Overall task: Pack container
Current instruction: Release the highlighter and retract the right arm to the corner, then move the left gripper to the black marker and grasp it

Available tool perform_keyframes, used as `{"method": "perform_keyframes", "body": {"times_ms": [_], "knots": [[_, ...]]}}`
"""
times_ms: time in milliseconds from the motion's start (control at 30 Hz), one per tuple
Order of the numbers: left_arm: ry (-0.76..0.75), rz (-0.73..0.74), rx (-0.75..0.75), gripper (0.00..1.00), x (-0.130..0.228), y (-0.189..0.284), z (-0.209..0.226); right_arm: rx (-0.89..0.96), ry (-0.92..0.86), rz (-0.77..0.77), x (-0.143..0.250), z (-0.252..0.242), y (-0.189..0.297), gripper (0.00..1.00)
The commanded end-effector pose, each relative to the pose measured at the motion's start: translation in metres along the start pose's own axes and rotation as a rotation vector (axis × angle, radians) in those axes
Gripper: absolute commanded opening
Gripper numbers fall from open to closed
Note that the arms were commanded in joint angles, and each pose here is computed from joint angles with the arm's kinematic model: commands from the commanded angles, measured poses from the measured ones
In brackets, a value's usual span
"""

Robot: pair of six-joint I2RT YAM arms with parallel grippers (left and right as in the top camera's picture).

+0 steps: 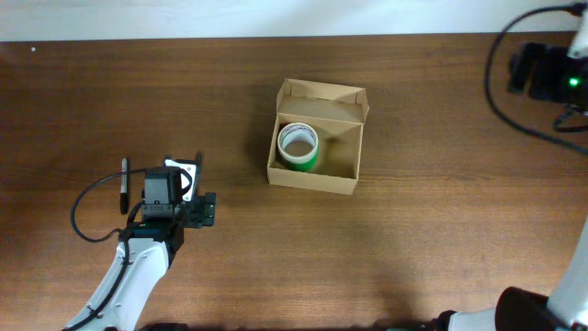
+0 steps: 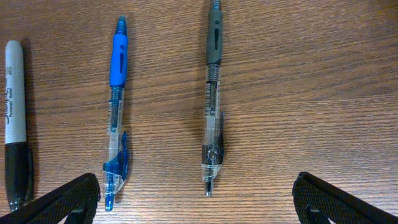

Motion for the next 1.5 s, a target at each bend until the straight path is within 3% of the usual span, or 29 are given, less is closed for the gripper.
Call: {"method": "perform_keyframes", "body": {"times_ms": [0,200,367,500,700,867,1067,1233,1467], "knots": [[0.01,0.006,0.078,0.99,-0.001,0.0,-0.009,-0.024,-0.151,0.112,0.024,-0.017,-0.037,0.99],[0.021,0.049,0.3,0.99,0.003,0.006,-0.038,-0.03,-0.198,0.209,0.051,-0.028,-0.08,0.99],[0.13,0.12,0.286,0.99,-0.009,0.02,-0.038,-0.044,-0.205,0.264,0.063,-0.027,-0.099,0.99],[0.126,0.113,0.139,0.99,-0.05,0.051,-0.02,-0.045,-0.205,0.28,0.065,-0.027,-0.105,0.99],[0.08,-0.028,-0.104,0.99,-0.128,0.13,0.014,-0.045,-0.205,0.28,0.065,-0.027,-0.105,0.99],[0.117,-0.038,-0.219,0.99,-0.143,0.157,0.054,-0.045,-0.205,0.28,0.065,-0.027,-0.105,0.99],[0.215,0.132,-0.11,0.99,-0.124,0.118,0.096,-0.045,-0.205,0.28,0.065,-0.027,-0.105,0.99],[0.291,0.312,-0.11,1.0,-0.101,0.067,0.12,-0.045,-0.205,0.28,0.065,-0.027,-0.105,0.99],[0.175,0.509,0.025,1.0,-0.072,-0.003,0.112,-0.045,-0.205,0.28,0.065,-0.027,-0.105,0.99]]}}
Point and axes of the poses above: each gripper's point midway between its finger pads, its own y axis back along the fingers, its own z axis along the line the jaws close on, x = y × z, the point moved 4 cm from there along y, back along the fingers, and after that the axes turned 13 degrees about y, right-handed, at the moved point
